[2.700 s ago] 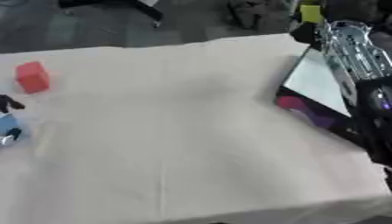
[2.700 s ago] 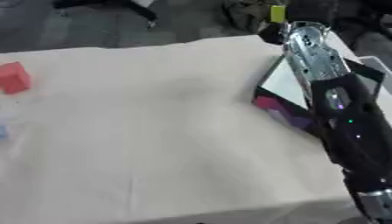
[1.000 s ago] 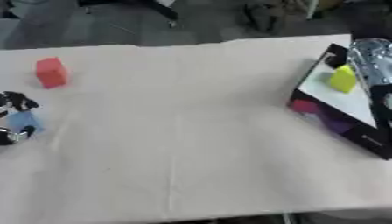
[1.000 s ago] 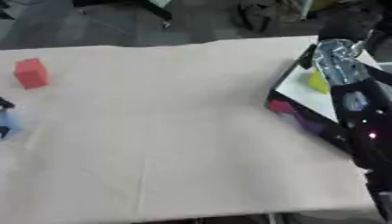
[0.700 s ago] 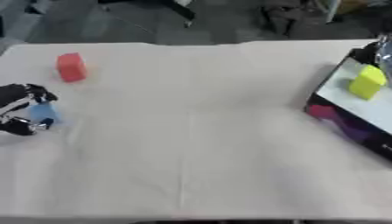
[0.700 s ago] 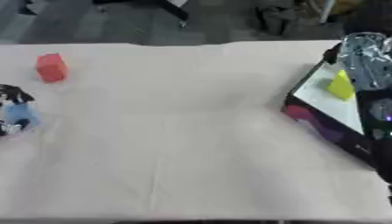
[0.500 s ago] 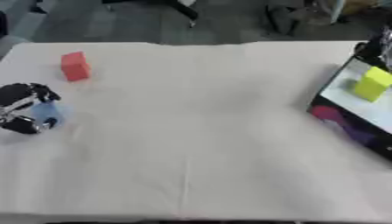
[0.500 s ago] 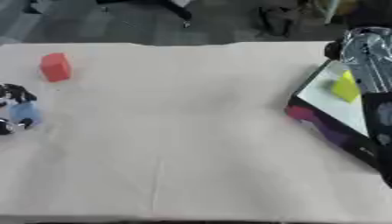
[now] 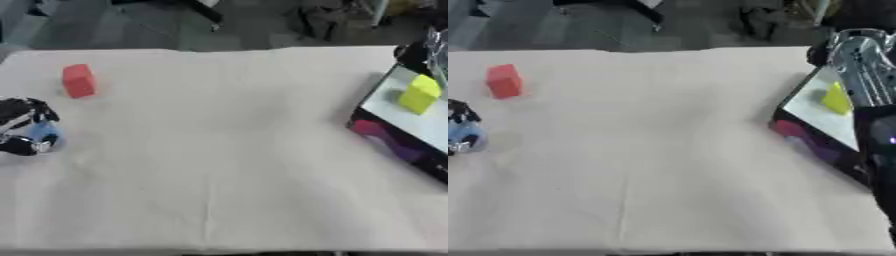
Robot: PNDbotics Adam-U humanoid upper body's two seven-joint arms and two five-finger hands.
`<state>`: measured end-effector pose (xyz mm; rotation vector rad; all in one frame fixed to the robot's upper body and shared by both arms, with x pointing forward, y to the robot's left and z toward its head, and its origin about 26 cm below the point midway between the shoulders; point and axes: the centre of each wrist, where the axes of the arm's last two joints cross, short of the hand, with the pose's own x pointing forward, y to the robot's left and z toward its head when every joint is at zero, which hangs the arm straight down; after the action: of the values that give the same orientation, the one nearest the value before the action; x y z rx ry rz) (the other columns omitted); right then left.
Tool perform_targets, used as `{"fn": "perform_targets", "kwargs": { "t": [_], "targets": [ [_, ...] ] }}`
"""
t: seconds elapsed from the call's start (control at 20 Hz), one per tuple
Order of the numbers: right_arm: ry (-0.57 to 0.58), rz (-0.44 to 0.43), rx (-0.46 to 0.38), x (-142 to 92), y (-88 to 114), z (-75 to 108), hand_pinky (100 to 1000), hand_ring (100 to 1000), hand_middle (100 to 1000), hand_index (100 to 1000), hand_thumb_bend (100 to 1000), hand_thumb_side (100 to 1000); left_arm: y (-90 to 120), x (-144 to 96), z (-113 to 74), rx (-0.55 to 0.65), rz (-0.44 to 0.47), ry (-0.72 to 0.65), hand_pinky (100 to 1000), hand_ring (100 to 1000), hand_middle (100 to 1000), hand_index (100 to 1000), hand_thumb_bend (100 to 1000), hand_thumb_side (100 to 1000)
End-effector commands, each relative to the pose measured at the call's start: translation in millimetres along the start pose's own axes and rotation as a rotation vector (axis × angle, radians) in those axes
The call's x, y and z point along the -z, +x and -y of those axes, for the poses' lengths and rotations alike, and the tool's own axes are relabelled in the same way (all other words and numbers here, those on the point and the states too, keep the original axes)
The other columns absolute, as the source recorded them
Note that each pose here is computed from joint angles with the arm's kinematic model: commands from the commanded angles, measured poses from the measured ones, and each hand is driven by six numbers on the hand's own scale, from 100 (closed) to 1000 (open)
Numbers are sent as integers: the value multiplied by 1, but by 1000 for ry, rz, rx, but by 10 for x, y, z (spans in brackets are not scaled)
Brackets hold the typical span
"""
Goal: Pick up the objects with one hand, pass them to the other hand, and then place them into the box on the other side of the table.
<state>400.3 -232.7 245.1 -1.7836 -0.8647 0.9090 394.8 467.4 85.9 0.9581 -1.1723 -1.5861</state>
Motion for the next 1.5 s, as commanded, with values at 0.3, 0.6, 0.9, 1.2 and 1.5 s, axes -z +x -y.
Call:
{"fn": "perform_targets", "kwargs": {
  "t": [0.3,0.6,0.9,1.2,1.5],
  "targets": [
    [-18,-19,34,25,-42,88,973,950,962,1000,467,366,-164,-128,-155,37,-57,53,745,671,718,824,258,277],
    [-12,-25,40,33,-50,68,972,949,961,1000,463,366,-179,-153,-172,76,-83,32,781,743,796,870,345,358],
    [-7,-32,46,42,-68,54,967,948,960,1000,447,369,-176,-154,-96,90,-88,-27,720,652,730,826,303,319],
    [-5,-31,55,41,-63,47,963,947,959,1000,432,373,-162,-136,-128,48,-71,30,666,538,594,729,100,257],
    [-12,80,69,-64,103,151,979,945,962,1000,439,380,-53,-30,-438,-18,37,256,655,474,499,665,100,247]
  ]
}}
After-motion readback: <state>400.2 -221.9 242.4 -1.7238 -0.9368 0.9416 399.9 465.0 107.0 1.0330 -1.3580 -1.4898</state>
